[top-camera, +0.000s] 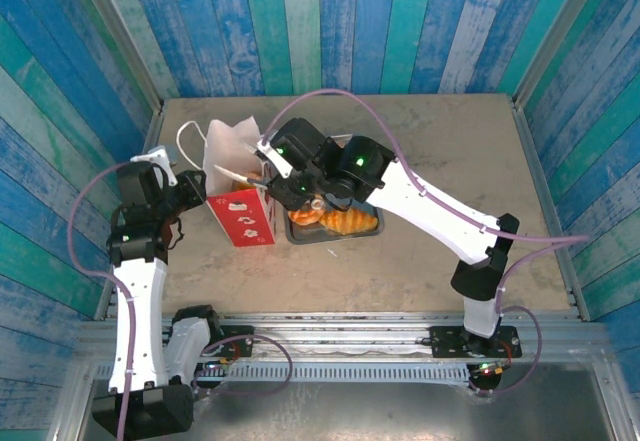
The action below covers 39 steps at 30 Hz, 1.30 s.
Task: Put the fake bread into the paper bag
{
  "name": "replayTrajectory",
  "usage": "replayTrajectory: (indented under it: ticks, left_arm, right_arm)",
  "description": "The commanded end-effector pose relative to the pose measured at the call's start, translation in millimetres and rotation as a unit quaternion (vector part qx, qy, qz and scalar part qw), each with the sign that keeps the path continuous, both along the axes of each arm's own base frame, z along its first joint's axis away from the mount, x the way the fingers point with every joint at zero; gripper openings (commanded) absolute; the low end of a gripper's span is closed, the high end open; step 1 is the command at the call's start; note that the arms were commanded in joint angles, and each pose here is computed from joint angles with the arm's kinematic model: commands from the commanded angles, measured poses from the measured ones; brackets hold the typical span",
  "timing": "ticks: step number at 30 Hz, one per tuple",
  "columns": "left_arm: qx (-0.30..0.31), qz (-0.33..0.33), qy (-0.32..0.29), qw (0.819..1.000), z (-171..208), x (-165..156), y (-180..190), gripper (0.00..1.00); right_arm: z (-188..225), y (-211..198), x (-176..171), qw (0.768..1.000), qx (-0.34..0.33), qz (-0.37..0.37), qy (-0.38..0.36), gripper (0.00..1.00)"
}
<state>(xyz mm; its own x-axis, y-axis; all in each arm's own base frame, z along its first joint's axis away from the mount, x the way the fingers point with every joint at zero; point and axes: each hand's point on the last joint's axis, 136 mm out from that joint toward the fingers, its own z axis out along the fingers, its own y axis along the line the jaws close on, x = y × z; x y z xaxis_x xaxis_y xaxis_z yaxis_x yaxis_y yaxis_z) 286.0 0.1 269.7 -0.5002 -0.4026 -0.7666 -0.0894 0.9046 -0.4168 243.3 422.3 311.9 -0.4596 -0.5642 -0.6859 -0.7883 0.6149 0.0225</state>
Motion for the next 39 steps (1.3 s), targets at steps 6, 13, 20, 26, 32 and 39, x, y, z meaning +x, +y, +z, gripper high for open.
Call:
replayTrajectory:
  ticks: [6, 13, 20, 26, 32, 39]
  left_arm:
    - [-0.014, -0.019, -0.048, 0.999, 22.4, -2.6, -8.5, 0.45]
    - [-0.013, -0.024, -0.087, 0.996, 48.8, -13.2, -12.6, 0.57]
    - [0.012, -0.024, -0.127, 0.992, 73.3, -31.1, -13.4, 0.74]
    - [0.043, -0.018, -0.166, 0.985, 89.8, -48.8, -12.2, 0.9]
    - [0.049, -0.012, -0.191, 0.98, 96.4, -58.1, -12.0, 0.97]
    - [0.068, 0.022, -0.226, 0.971, 103.0, -68.2, -1.7, 0.94]
  right_arm:
    - [65.0, -24.4, 4.4, 0.997, 0.057, -0.02, -0.055, 0.53]
    - [99.9, -43.2, 2.7, 0.992, 0.112, -0.021, -0.054, 0.53]
    - [123.5, -85.3, 9.3, 0.985, 0.152, -0.053, -0.054, 0.52]
    - [117.6, -134.7, 23.4, 0.981, 0.151, -0.112, -0.05, 0.52]
    - [75.0, -184.4, 43.6, 0.977, 0.106, -0.183, -0.034, 0.53]
    - [-5.3, -221.7, 62.6, 0.974, 0.006, -0.228, 0.003, 0.53]
